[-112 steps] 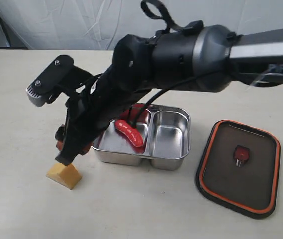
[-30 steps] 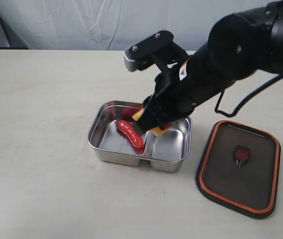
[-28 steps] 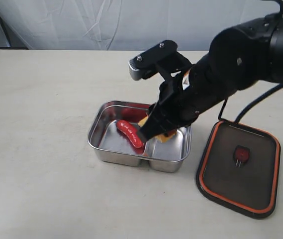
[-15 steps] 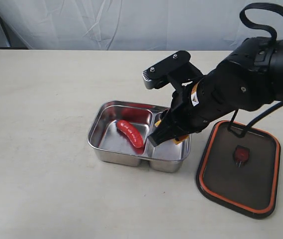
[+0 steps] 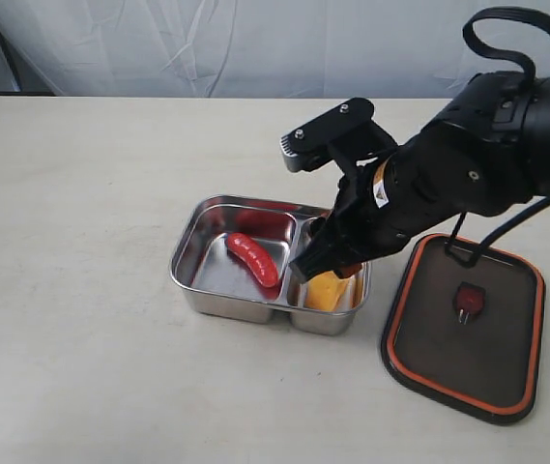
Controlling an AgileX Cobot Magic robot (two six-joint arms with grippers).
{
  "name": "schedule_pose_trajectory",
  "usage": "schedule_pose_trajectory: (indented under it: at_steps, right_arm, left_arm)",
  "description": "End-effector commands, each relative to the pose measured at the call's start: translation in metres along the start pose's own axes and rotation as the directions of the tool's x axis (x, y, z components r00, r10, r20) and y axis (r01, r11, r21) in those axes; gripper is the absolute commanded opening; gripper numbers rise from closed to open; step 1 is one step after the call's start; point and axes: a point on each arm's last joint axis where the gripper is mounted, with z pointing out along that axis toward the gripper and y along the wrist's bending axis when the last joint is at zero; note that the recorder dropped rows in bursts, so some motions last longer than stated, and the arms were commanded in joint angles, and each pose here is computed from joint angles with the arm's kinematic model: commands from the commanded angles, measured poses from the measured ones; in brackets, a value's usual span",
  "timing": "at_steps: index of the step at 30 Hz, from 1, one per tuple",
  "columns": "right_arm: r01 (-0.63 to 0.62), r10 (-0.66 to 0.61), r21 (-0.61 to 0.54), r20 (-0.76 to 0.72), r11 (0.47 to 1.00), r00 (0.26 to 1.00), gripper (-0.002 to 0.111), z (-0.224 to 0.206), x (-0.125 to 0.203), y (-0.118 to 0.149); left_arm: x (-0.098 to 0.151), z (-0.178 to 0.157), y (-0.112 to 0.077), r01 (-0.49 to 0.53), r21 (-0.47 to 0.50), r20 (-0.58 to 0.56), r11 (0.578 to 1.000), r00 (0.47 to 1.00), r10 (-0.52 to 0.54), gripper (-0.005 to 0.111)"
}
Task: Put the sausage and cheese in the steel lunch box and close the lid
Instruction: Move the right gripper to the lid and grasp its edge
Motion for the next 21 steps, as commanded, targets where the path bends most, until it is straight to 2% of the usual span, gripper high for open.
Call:
schedule_pose_trajectory:
  at_steps: [1, 3, 5, 9, 11, 17, 21]
  right_arm:
    - [-0.119, 0.12, 0.034, -0.064, 0.992, 0.991, 0.033, -0.023, 0.01, -0.005]
    - [-0.155, 0.161, 0.078, -0.082, 0.985, 0.983, 0.024, -0.034, 0.019, -0.01]
    - [-0.199, 0.214, 0.141, -0.102, 0.97, 0.971, 0.025, -0.042, 0.032, -0.015]
    - [-0.317, 0.375, 0.342, -0.119, 0.885, 0.919, 0.041, -0.051, 0.069, -0.029]
    - [-0.401, 0.47, 0.391, -0.097, 0.828, 0.877, 0.048, -0.053, 0.087, -0.037]
    - [-0.628, 0.696, 0.355, -0.1, 0.693, 0.711, 0.05, -0.046, 0.115, -0.05]
    - [-0.695, 0.767, 0.358, -0.109, 0.624, 0.632, 0.05, -0.036, 0.129, -0.059]
  left_arm:
    - [0.0, 0.0, 0.0, -0.004, -0.002, 0.007, 1.0, 1.0, 0.004, 0.0]
    - [0.0, 0.0, 0.0, -0.004, -0.002, 0.007, 1.0, 1.0, 0.004, 0.0]
    - [0.0, 0.0, 0.0, -0.004, -0.002, 0.007, 1.0, 1.0, 0.004, 0.0]
    - [0.0, 0.0, 0.0, -0.004, -0.002, 0.007, 1.0, 1.0, 0.004, 0.0]
    - [0.0, 0.0, 0.0, -0.004, -0.002, 0.007, 1.0, 1.0, 0.004, 0.0]
    - [0.0, 0.0, 0.0, -0.004, -0.002, 0.007, 1.0, 1.0, 0.004, 0.0]
    - [0.001, 0.0, 0.0, -0.004, -0.002, 0.005, 1.0, 1.0, 0.004, 0.0]
